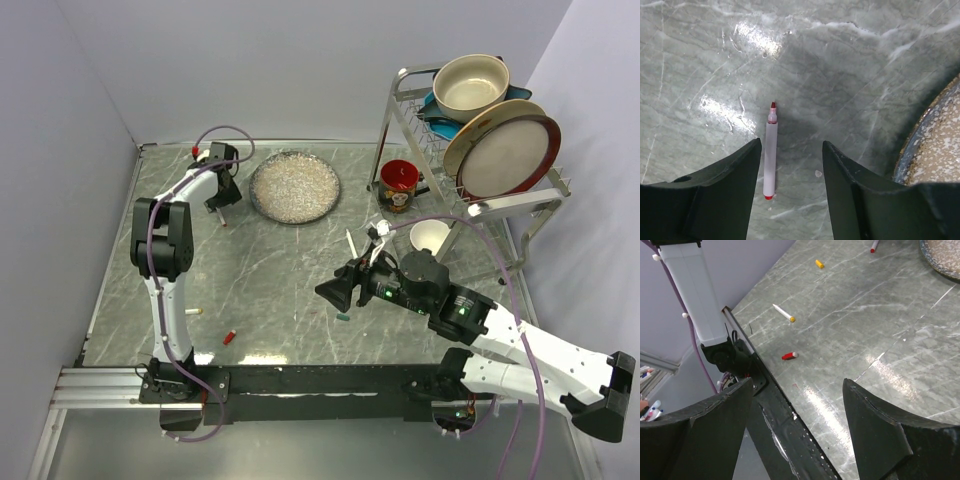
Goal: Insert the pens into the pen caps
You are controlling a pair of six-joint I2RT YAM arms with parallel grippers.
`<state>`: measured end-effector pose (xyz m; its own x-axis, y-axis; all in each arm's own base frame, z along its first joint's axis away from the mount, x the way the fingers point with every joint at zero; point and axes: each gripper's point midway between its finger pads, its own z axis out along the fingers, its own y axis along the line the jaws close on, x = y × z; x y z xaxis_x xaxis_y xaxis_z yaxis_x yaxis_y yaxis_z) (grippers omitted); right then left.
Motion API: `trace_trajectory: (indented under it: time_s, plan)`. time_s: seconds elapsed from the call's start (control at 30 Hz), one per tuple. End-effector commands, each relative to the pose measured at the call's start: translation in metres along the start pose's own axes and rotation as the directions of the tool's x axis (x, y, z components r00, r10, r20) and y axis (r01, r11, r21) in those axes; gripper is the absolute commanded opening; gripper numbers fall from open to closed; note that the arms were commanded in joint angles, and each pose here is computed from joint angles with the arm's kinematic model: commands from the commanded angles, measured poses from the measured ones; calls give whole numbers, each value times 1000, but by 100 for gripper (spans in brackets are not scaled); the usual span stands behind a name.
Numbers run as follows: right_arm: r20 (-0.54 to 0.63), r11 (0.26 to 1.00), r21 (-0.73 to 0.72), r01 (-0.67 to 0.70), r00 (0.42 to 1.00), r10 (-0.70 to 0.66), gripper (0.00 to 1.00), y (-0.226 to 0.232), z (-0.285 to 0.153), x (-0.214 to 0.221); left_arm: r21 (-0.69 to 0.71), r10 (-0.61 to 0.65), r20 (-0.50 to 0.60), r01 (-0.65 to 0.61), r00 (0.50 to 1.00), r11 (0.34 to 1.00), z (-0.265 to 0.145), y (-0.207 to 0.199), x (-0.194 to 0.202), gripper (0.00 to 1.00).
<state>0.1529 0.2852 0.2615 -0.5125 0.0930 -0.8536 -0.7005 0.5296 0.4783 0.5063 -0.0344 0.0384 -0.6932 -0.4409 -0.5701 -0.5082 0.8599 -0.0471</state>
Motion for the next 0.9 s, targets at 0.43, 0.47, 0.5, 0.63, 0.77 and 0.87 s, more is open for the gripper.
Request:
trace_trajectory:
  time_s: [0.43, 0.47, 0.5, 0.63, 0.77, 0.87]
  plan:
    - [26, 1000, -4, 17, 1000, -17, 80, 2, 5, -5, -7, 19, -57, -20, 998, 1000, 28, 22, 13, 43]
    - [25, 1000, 1, 15, 1000, -15, 80, 1, 6, -5, -10, 25, -66, -26, 997, 1000, 31, 22, 15, 39]
    - [19, 1000, 6, 7, 1000, -7, 80, 0, 7, -4, -32, 32, -82, -35, 996, 999, 32, 26, 20, 31]
    - [14, 1000, -4, -8, 1000, 8, 81, 5, 6, -8, -49, 26, -100, -31, 995, 998, 31, 33, 29, 12]
    - [18, 1000, -6, -31, 999, 31, 83, 8, 3, -11, 17, -13, -106, 15, 994, 1000, 7, 35, 43, 1]
    - [4, 999, -27, -38, 999, 39, 84, 11, 2, -8, 133, -51, -89, 62, 995, 989, -21, 28, 49, 1]
